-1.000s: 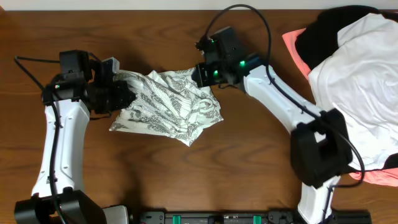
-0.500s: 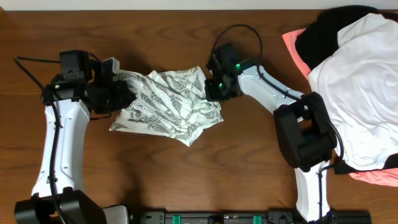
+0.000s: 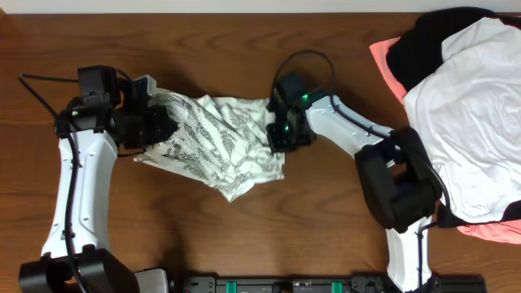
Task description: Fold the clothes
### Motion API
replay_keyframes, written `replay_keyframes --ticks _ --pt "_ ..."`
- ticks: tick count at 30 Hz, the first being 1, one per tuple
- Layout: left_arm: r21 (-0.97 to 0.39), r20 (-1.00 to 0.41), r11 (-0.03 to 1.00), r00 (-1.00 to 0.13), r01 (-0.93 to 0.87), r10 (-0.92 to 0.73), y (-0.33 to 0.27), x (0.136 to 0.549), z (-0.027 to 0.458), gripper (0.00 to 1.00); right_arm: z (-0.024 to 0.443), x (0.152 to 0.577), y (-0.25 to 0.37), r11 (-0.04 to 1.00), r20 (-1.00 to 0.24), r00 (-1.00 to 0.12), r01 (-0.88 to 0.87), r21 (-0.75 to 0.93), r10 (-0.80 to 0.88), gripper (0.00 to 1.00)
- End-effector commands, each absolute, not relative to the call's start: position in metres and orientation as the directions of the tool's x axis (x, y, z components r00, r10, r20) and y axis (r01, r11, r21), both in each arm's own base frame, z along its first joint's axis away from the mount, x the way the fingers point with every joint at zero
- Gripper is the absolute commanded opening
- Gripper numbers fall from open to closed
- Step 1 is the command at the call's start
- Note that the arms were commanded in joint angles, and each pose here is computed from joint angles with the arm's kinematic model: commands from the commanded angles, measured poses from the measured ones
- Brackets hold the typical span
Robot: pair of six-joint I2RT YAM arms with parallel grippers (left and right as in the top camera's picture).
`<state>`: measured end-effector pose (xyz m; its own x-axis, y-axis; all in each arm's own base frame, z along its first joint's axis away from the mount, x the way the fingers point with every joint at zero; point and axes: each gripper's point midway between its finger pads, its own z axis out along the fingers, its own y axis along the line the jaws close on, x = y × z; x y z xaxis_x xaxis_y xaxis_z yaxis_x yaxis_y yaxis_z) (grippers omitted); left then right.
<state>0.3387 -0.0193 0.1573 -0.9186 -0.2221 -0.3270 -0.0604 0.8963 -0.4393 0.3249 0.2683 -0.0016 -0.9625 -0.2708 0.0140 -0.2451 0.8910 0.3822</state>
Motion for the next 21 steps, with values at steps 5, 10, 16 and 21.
replay_keyframes --ticks 5,10,16,21 --pt "-0.432 -0.352 0.899 -0.904 -0.074 -0.244 -0.014 0.341 0.166 0.06 -0.031 0.257 0.253 0.922 0.256 -0.913 -0.236 0.306 -0.318 0.01" --pt "-0.467 -0.315 0.875 -0.900 -0.129 -0.300 -0.019 0.340 0.167 0.06 -0.029 0.237 0.273 0.902 0.267 -0.890 -0.277 0.331 -0.371 0.01" --pt "-0.494 -0.294 0.868 -0.929 -0.054 -0.225 -0.051 0.333 0.168 0.06 -0.031 0.234 0.287 0.889 0.233 -0.889 -0.306 0.340 -0.395 0.01" --pt "-0.493 -0.293 0.870 -0.946 0.025 -0.139 -0.081 0.326 0.168 0.06 -0.031 0.241 0.284 0.894 0.228 -0.897 -0.289 0.342 -0.378 0.02"
